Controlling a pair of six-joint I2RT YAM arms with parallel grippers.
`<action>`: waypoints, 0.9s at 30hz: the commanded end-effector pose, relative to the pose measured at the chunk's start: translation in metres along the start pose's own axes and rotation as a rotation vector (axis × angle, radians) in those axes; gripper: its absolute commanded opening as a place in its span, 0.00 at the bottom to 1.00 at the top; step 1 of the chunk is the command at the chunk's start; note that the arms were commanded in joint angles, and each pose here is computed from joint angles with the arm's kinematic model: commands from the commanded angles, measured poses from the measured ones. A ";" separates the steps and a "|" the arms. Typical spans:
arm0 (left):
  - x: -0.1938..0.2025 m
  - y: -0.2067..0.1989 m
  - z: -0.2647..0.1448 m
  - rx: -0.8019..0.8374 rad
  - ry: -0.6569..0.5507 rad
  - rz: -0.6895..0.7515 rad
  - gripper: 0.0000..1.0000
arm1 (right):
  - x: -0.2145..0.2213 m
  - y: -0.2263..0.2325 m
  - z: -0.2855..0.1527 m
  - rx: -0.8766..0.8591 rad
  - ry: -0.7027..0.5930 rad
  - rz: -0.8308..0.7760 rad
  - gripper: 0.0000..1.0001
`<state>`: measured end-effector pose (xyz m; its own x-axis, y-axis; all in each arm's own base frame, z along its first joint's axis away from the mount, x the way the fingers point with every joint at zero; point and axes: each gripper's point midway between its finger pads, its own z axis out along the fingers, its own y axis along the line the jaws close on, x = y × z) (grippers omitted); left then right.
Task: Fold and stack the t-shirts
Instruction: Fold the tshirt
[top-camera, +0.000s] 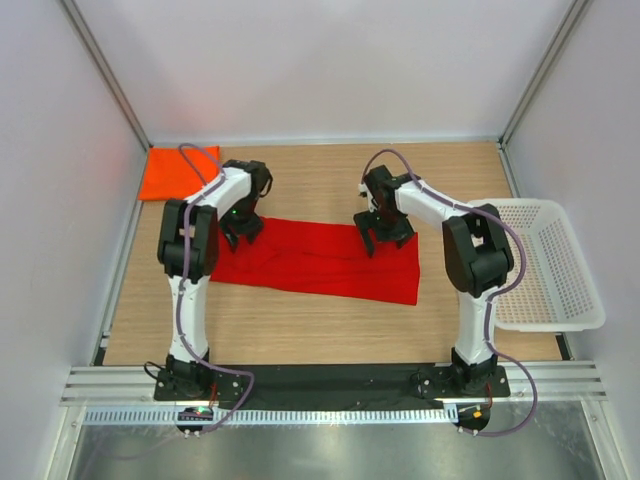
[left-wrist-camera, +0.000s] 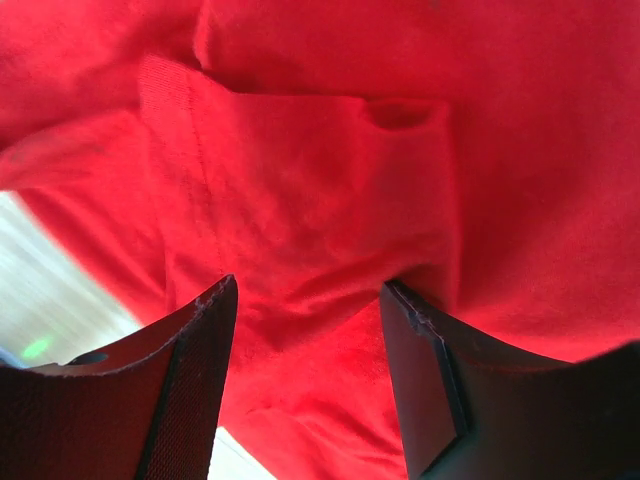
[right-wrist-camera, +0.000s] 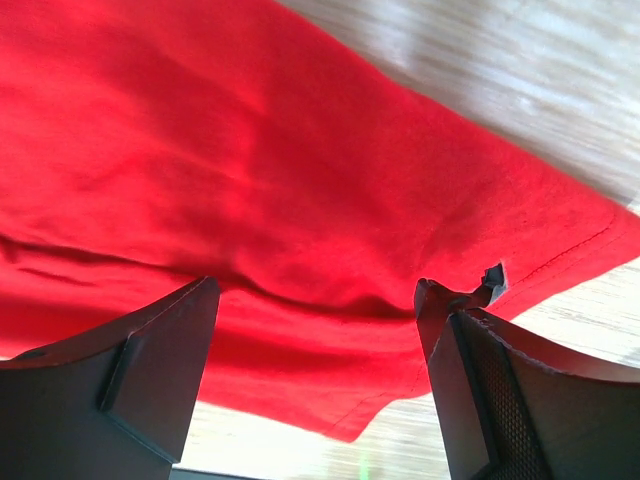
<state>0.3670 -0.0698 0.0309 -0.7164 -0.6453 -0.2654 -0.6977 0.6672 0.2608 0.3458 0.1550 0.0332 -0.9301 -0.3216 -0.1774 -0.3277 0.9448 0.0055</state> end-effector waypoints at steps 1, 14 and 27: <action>-0.008 -0.009 -0.008 -0.070 -0.147 0.030 0.62 | 0.007 -0.007 0.007 0.047 0.001 -0.004 0.86; -0.004 -0.093 0.018 0.037 -0.207 0.223 0.60 | 0.104 0.002 0.026 0.033 0.114 0.163 0.86; 0.026 -0.243 0.002 0.622 -0.094 0.462 0.57 | 0.142 0.062 0.007 -0.022 0.133 0.464 0.87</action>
<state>0.4829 -0.1802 0.0208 -0.8993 -0.2628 -0.3495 -0.3052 0.9496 0.0712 0.2232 0.1492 0.0130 -0.9916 0.0130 -0.1288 0.0073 0.9990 0.0447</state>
